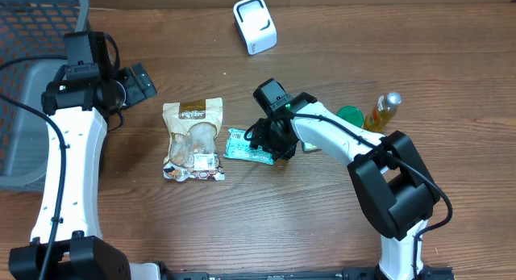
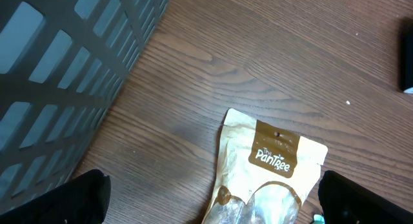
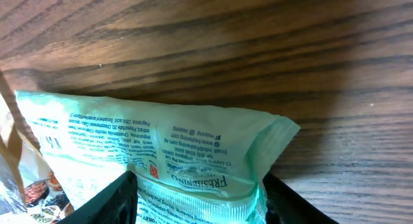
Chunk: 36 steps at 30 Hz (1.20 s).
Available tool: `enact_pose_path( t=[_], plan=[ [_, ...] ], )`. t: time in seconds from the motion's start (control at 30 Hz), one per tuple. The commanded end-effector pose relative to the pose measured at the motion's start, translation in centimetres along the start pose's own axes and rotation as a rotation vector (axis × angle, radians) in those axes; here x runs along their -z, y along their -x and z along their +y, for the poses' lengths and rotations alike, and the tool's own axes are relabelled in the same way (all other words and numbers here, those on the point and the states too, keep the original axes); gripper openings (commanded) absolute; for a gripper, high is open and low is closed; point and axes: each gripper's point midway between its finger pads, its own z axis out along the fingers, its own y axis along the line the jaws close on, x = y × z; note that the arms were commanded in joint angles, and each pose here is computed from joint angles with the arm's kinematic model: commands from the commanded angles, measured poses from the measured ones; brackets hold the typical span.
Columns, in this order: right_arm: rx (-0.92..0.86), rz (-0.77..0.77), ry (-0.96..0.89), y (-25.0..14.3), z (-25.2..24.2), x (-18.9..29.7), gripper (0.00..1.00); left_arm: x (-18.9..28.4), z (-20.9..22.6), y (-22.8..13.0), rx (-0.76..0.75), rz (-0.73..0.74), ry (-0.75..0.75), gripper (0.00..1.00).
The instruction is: Scan the item barcode
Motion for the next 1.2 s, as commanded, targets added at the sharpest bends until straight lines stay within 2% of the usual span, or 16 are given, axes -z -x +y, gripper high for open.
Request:
enact_pose_path(
  t=[0.0,0.17,0.43,0.67,0.83,1.17],
  plan=[
    [-0.012,0.028,-0.058,-0.8,-1.6,-0.6,0.58,0.0,0.3,0.4,0.004,-0.010,0.007,1.00],
    [-0.013,0.049,-0.059,-1.3,-1.7,-0.6,0.57,0.0,0.3,0.4,0.004,-0.010,0.007,0.99],
    [-0.004,0.030,-0.035,-0.8,-1.2,-0.8,0.48,0.0,0.3,0.4,0.004,-0.010,0.007,1.00],
    [-0.002,0.023,-0.027,-1.1,-2.0,-2.1,0.46,0.0,0.3,0.4,0.004,-0.010,0.007,0.99],
    [0.000,0.018,-0.020,-1.0,-1.8,-2.2,0.39,0.0,0.3,0.4,0.004,-0.010,0.007,1.00],
    [0.000,0.016,-0.017,-0.9,-1.8,-2.2,0.38,0.0,0.3,0.4,0.004,-0.010,0.007,0.99]
  ],
)
